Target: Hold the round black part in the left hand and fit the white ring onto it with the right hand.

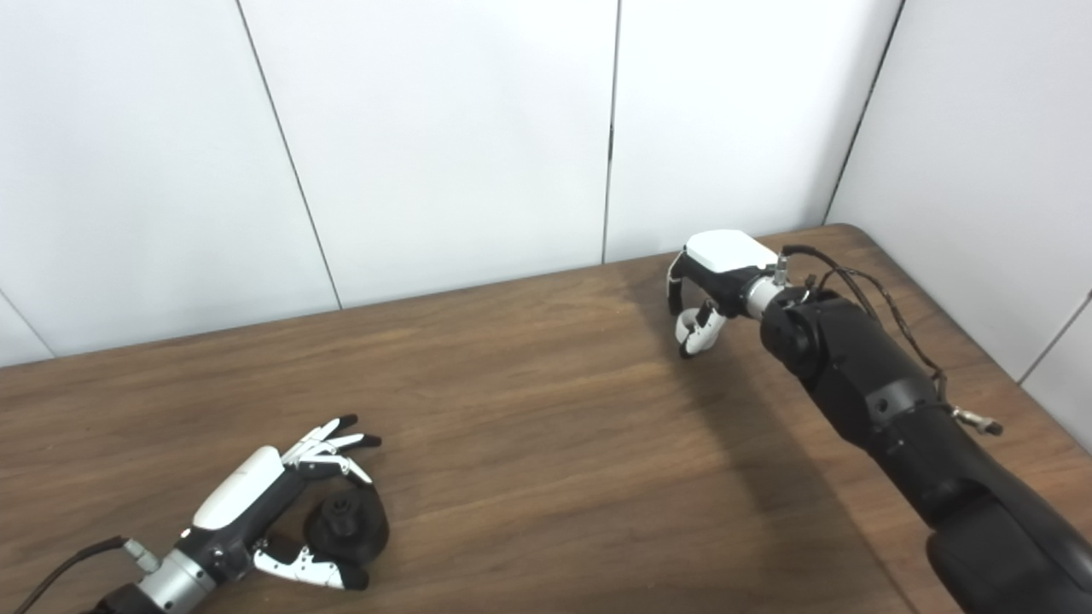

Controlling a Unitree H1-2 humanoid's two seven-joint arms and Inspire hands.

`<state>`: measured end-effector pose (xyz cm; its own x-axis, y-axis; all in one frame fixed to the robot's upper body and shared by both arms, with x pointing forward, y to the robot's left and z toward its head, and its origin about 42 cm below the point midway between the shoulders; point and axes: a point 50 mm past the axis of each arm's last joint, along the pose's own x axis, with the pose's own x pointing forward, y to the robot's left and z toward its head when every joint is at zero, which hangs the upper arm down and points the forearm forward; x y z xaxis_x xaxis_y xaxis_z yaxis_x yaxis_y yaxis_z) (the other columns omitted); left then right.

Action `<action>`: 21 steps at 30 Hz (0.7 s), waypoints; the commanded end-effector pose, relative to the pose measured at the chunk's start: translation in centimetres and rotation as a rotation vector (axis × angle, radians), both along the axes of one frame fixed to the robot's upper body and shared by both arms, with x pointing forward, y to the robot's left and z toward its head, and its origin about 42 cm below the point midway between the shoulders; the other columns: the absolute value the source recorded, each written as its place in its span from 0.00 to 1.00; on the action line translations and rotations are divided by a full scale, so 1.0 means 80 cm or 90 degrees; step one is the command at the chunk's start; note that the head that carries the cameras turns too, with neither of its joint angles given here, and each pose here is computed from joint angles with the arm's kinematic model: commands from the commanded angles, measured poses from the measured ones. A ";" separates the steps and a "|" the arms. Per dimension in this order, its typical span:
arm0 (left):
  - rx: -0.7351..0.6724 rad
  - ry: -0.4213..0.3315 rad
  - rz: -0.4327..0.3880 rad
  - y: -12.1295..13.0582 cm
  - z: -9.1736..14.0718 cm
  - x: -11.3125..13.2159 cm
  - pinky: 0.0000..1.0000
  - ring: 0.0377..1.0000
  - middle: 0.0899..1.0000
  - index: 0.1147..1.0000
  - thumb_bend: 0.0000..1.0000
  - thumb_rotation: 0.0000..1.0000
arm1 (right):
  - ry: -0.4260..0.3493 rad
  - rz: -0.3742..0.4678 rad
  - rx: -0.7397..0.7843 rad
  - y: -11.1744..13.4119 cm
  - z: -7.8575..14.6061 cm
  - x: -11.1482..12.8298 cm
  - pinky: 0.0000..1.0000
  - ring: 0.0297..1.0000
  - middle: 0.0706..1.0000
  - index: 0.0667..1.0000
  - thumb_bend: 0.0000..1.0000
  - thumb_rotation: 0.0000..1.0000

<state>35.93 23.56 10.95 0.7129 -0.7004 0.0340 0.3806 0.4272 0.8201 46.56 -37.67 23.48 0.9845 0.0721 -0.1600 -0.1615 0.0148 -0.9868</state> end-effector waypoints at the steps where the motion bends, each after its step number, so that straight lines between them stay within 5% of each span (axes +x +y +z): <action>1: 0.067 0.061 -0.009 0.017 -0.033 -0.025 1.00 1.00 0.87 0.41 0.53 0.06 | -0.047 -0.005 -0.010 -0.010 0.040 0.008 0.96 0.95 0.78 0.44 0.53 0.14; 21: 0.068 0.063 -0.008 0.019 -0.033 -0.024 1.00 1.00 0.87 0.41 0.53 0.06 | -0.030 -0.019 0.028 -0.014 0.041 0.001 1.00 0.99 0.84 0.46 0.52 0.15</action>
<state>35.77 23.67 10.95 0.7122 -0.7012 0.0322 0.3845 0.4282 0.8178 46.22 -37.93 23.49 0.9796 0.0614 -0.1911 -0.1952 0.0682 -0.9784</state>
